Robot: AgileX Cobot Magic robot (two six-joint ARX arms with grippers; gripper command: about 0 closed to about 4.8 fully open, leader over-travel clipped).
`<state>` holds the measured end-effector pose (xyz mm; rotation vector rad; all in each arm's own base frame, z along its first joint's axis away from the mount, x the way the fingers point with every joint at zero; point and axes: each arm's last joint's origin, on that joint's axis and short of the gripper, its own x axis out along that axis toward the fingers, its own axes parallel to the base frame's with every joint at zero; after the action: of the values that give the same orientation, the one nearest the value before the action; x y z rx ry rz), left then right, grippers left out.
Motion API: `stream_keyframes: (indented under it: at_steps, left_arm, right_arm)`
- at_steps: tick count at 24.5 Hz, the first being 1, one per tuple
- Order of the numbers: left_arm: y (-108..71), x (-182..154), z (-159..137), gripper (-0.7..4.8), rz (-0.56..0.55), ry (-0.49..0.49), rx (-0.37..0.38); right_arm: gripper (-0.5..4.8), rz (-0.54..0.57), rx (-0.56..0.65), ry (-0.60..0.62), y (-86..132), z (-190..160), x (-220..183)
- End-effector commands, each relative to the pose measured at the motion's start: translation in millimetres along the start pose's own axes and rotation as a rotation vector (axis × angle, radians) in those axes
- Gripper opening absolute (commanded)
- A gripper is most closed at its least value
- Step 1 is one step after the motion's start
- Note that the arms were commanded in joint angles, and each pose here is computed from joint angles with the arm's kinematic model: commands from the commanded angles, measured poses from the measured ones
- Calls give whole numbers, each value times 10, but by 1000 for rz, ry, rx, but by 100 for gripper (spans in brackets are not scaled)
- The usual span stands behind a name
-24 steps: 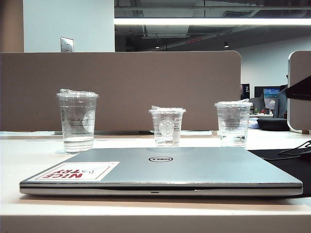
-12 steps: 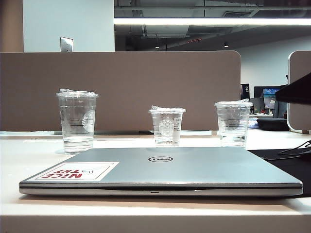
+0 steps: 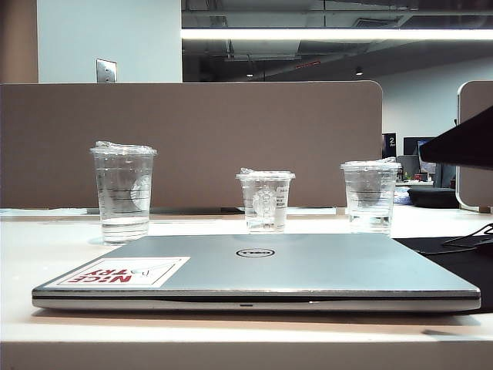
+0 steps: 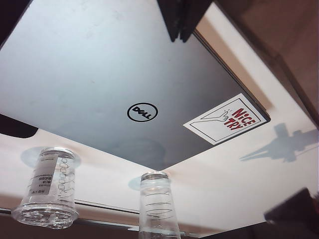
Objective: Pick up the coffee cup on the left and place it on the left side of the laptop.
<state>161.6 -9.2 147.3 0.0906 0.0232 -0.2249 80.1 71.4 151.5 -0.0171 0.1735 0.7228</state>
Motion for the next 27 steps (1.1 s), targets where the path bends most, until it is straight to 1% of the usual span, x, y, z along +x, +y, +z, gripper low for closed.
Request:
stream_keyframes:
  at_steps: [1, 4, 5, 6, 7, 9, 11, 12, 16, 27]
  left_arm:
    - [12, 116, 8, 28, -46, -88, 23]
    - [21, 277, -70, 30, -106, -92, 19]
    - [25, 338, -109, 30, -127, -72, 9]
    - [27, 482, -189, 31, -185, -31, -19]
    - [25, 590, -249, 31, -238, -7, -31]
    - [29, 685, -300, 30, -270, 10, -48]
    - [39, 764, -331, 30, -269, 21, -65]
    - [52, 815, -354, 30, -250, 27, -67]
    - [78, 911, -398, 30, -211, 38, -65]
    - [130, 1281, -609, 30, -214, 66, -74]
  right_arm:
    - [-4, 1, -1, -14, 1, 3, 2]
    - [-5, 1, -1, -14, 1, 3, 2]
    - [-4, 1, 0, -14, 1, 3, 2]
    - [-4, 1, -1, -15, 1, 4, 1]
    - [-5, 1, -1, -14, 1, 3, 1]
    - [-4, 1, -1, -14, 1, 3, 1]
    - [-4, 1, -1, -14, 1, 3, 1]
    - [-5, 1, -1, -14, 1, 3, 1]
    - [-4, 1, -1, -14, 1, 3, 1]
    - [-4, 1, -1, -14, 1, 3, 1]
